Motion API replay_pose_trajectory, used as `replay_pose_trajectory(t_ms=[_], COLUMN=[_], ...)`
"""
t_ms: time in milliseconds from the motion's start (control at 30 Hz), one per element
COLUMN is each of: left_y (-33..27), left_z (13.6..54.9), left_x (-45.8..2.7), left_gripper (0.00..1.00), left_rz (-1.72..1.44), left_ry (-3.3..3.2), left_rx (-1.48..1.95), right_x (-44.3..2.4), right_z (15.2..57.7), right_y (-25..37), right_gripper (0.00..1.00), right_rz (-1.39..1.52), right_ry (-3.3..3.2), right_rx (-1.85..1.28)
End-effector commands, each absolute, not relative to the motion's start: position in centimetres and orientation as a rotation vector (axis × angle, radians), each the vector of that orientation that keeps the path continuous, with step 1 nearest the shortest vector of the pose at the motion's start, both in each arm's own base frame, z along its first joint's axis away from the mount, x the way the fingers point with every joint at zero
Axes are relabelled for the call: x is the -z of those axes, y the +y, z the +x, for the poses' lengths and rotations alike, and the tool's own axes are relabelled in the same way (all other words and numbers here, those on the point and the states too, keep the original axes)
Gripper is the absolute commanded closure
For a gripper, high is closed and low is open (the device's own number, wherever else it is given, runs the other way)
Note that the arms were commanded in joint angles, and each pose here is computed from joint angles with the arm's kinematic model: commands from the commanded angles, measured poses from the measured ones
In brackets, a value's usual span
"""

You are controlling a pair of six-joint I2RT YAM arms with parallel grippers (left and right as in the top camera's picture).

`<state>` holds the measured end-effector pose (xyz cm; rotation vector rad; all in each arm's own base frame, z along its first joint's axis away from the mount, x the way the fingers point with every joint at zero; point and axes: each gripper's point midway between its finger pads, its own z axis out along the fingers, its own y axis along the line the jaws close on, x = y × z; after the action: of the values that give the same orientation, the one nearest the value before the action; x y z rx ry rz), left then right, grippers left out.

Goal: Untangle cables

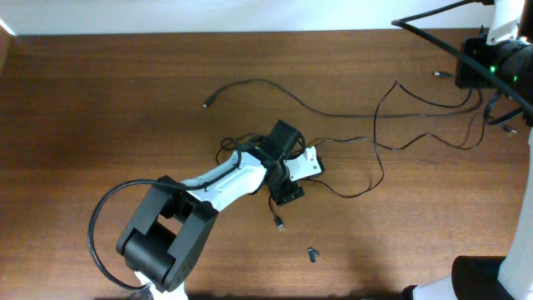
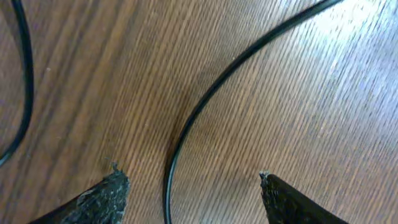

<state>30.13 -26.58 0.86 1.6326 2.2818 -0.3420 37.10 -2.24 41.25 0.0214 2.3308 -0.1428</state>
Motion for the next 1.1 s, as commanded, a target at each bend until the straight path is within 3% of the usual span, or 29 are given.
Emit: replay_pose_trajectory(t_ms=[0, 67, 167, 233, 500, 767, 867, 900, 933, 1067], left_y=[-26.5, -26.6, -26.7, -26.7, -25.8, -20.3, -20.5, -21.4, -22.4, -24.5], left_z=[29.3, 29.4, 29.4, 29.5, 30.4, 30.5, 30.1, 29.8, 29.3, 28.8], left_x=[0.1, 0.3, 0.3, 0.3, 0.3, -7.9, -9.7, -9.9, -10.0, -8.6], left_gripper=[0.37, 0.65, 0.79, 1.0, 1.0, 1.0, 1.0, 0.75, 0.01, 0.01], left_rz=[1.643, 1.636, 1.635, 1.634, 1.622, 1.498, 1.464, 1.474, 1.493, 1.589], left_ry=[2.284, 2.27, 2.268, 2.266, 2.282, 2.314, 2.285, 2.265, 2.237, 2.158], left_rx=[0.37, 0.368, 0.369, 0.369, 0.264, 0.054, 0.154, 0.225, 0.313, 0.447], right_x=[-40.9, -40.9, -40.8, -40.8, -40.8, -40.7, -40.7, -40.6, -40.5, -40.3], right_z=[37.0, 37.0, 36.9, 36.9, 36.9, 36.3, 36.3, 36.3, 36.2, 36.0], right_y=[-2.2, -2.2, -2.2, -2.2, -2.2, -6.3, -6.6, -6.6, -6.6, -6.6], right_gripper=[0.96, 0.96, 0.96, 0.96, 0.96, 0.96, 0.96, 0.96, 0.96, 0.96], right_rz=[0.011, 0.012, 0.011, 0.011, 0.01, 0.147, 0.158, 0.16, 0.159, 0.16], right_ry=[2.344, 2.345, 2.351, 2.351, 2.352, 2.355, 2.352, 2.354, 2.36, 2.371], right_rx=[0.125, 0.125, 0.126, 0.126, 0.127, 0.176, 0.086, 0.076, 0.079, 0.077])
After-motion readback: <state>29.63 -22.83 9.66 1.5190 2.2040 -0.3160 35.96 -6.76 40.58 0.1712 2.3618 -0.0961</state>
